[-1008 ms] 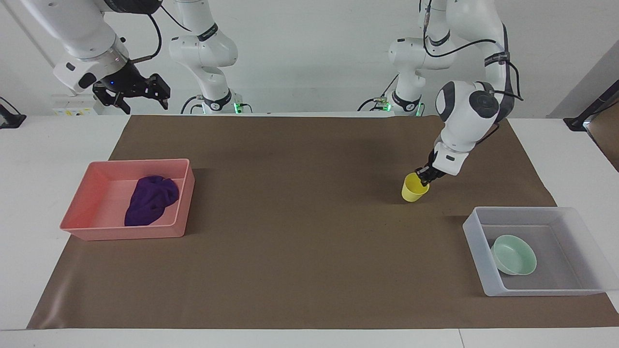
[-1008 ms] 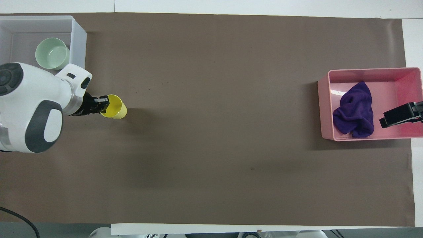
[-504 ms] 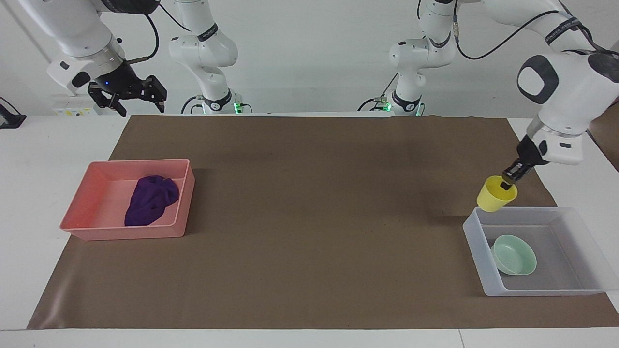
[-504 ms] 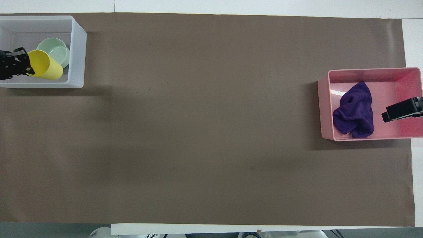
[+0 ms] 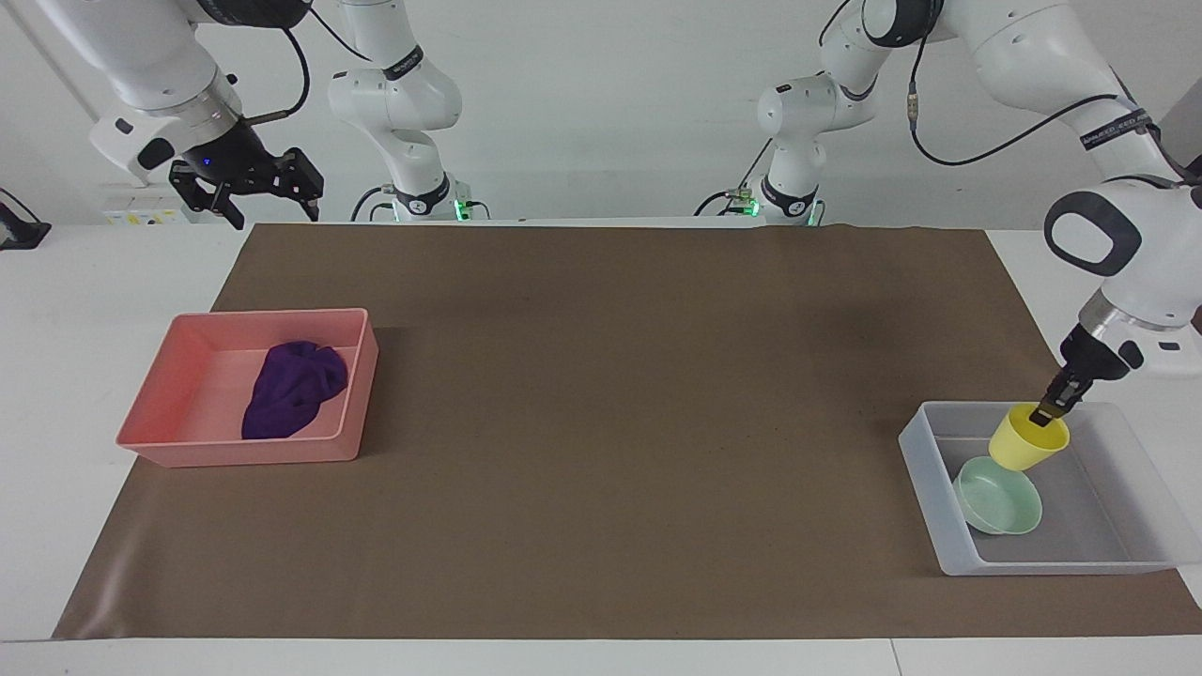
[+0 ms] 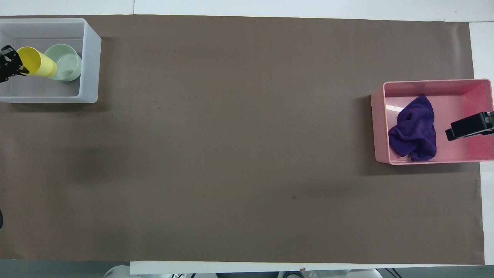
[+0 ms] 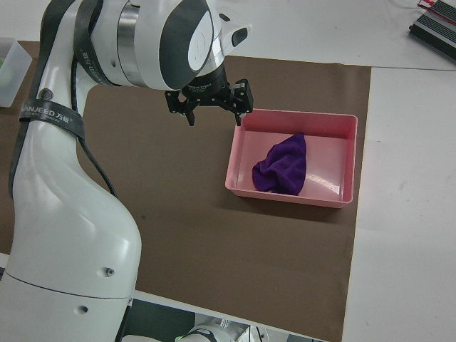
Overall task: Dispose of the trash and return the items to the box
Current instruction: 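Carry the yellow cup into the white bin beside the bowl, then open the left gripper and withdraw it from the cup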
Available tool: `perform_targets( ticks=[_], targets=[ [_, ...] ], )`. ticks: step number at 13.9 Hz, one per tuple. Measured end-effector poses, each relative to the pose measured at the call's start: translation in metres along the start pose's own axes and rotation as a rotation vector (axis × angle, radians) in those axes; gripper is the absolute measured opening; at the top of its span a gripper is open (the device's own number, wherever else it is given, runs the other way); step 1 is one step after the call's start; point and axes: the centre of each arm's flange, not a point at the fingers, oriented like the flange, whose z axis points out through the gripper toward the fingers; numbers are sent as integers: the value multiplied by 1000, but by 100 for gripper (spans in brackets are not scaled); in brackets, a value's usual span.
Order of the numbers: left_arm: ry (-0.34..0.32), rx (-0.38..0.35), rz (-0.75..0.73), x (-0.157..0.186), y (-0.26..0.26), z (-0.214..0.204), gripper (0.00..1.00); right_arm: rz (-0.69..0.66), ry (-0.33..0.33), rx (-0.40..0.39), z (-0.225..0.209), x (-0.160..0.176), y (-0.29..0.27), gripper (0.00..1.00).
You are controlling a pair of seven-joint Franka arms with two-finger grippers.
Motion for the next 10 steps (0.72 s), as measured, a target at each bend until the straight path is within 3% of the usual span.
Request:
perform_targets(
  ticks=[4, 6, 10],
  targets=[
    [37, -16, -5, 7, 7, 22, 5, 0, 1, 0, 0, 0, 0, 100],
    [52, -23, -4, 8, 9, 29, 11, 0, 1, 0, 0, 0, 0, 100],
    [48, -22, -3, 8, 10, 28, 58, 0, 0, 0, 0, 0, 0, 100]
  ],
)
